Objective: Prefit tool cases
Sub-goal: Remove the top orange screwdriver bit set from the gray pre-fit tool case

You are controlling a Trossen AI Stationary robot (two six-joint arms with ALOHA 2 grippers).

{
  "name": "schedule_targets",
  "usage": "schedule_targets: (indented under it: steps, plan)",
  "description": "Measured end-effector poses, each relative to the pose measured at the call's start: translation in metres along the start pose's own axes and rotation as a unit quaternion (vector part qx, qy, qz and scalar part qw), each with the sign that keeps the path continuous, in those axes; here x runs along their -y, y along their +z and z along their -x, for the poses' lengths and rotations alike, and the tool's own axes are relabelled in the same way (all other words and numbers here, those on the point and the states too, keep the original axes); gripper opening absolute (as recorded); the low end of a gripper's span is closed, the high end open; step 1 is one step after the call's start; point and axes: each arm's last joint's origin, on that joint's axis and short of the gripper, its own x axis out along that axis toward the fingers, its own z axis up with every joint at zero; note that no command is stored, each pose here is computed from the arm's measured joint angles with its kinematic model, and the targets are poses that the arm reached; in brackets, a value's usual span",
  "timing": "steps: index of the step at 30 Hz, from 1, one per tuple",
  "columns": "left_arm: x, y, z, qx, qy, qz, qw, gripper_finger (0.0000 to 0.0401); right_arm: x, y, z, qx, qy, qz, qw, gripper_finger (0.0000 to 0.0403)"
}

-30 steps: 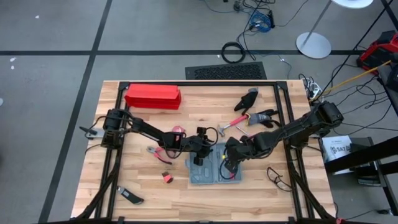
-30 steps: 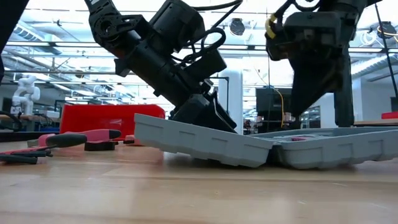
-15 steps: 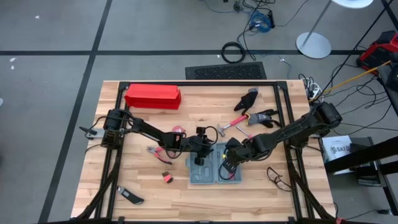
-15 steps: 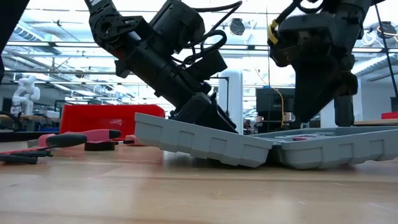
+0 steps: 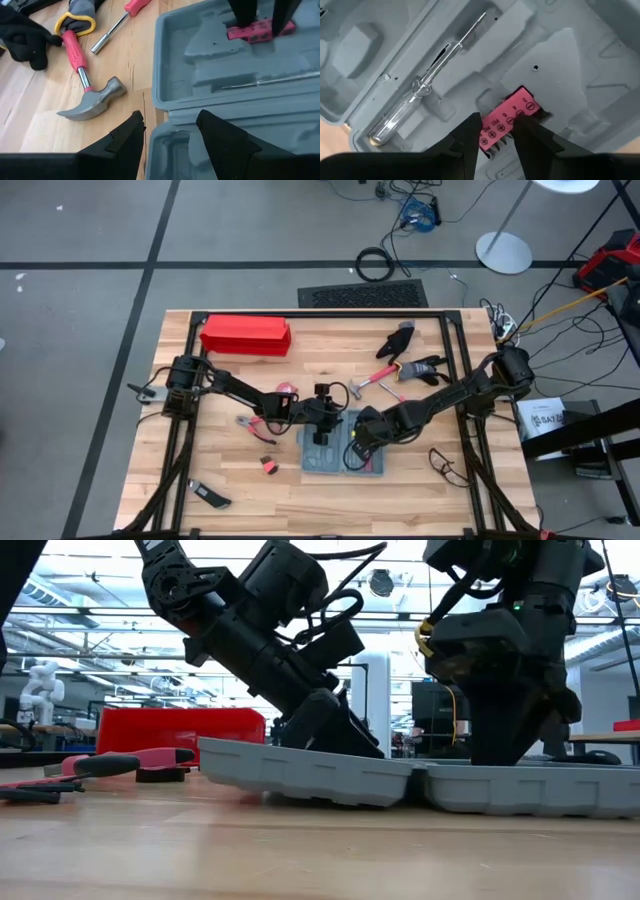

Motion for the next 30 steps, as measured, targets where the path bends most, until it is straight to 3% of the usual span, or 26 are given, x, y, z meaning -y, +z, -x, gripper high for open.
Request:
schedule_targets:
  steps: [14, 18, 23, 30]
  plan:
    - [0.000, 0.003, 0.000, 0.018, 0.000, 0.032, 0.999, 0.0202, 0.007, 0.009, -0.013, -0.022, -0.028, -0.046, 0.998, 0.0112]
    - [0.000, 0.003, 0.000, 0.018, -0.001, 0.032, 0.999, 0.0202, 0.008, 0.010, -0.013, -0.015, -0.034, -0.047, 0.998, 0.0081]
    - [-0.001, 0.004, 0.000, 0.023, 0.000, 0.034, 0.999, 0.0202, 0.009, 0.014, -0.014, -0.002, -0.039, -0.024, 0.999, 0.0011]
    - [-0.001, 0.005, 0.000, 0.023, -0.001, 0.034, 0.999, 0.0202, 0.007, 0.015, -0.012, 0.004, -0.035, -0.012, 0.999, 0.0004]
